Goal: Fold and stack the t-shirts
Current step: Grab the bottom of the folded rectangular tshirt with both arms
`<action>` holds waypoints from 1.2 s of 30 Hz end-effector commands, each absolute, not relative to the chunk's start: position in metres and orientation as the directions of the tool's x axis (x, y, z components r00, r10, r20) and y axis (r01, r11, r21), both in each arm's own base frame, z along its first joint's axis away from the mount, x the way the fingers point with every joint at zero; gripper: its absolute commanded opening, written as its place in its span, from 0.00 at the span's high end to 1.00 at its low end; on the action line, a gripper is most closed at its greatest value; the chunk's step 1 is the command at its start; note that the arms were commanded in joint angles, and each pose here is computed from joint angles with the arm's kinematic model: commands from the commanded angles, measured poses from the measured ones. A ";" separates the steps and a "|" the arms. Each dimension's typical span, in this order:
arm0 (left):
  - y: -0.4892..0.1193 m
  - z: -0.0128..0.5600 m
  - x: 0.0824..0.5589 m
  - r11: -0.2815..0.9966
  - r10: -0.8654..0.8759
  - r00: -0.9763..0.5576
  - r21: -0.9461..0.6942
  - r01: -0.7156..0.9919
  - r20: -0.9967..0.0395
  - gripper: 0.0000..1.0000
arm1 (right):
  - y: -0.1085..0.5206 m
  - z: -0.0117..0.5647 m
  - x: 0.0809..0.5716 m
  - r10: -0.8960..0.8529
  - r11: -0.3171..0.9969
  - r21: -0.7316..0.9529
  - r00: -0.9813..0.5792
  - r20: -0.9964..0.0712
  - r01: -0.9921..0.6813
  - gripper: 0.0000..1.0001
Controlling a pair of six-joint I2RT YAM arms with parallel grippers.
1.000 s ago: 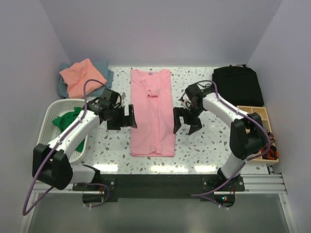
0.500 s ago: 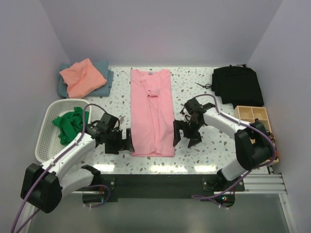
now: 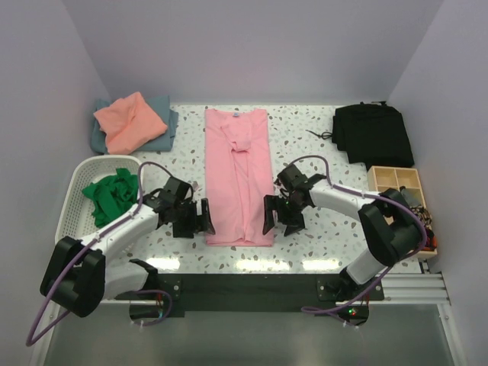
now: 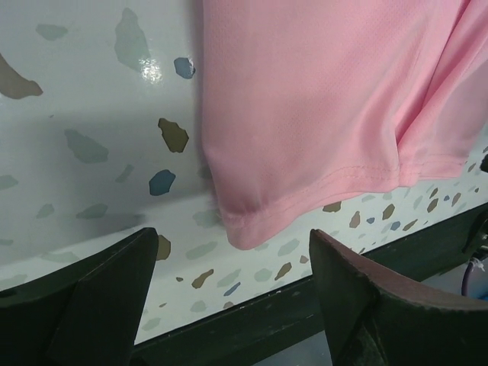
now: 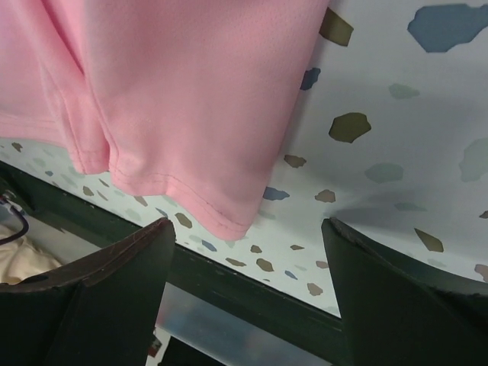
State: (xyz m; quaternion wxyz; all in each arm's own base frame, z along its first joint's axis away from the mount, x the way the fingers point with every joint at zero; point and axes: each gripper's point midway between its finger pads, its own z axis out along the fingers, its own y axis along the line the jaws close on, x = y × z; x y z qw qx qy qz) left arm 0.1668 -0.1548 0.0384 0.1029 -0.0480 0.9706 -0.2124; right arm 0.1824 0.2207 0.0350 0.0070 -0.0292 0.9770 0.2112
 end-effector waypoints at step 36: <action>-0.198 0.067 0.200 0.841 -0.090 -0.968 -0.539 0.052 -0.233 1.00 | 0.255 0.058 0.186 -0.149 0.865 0.470 -0.984 -0.093 -0.175 1.00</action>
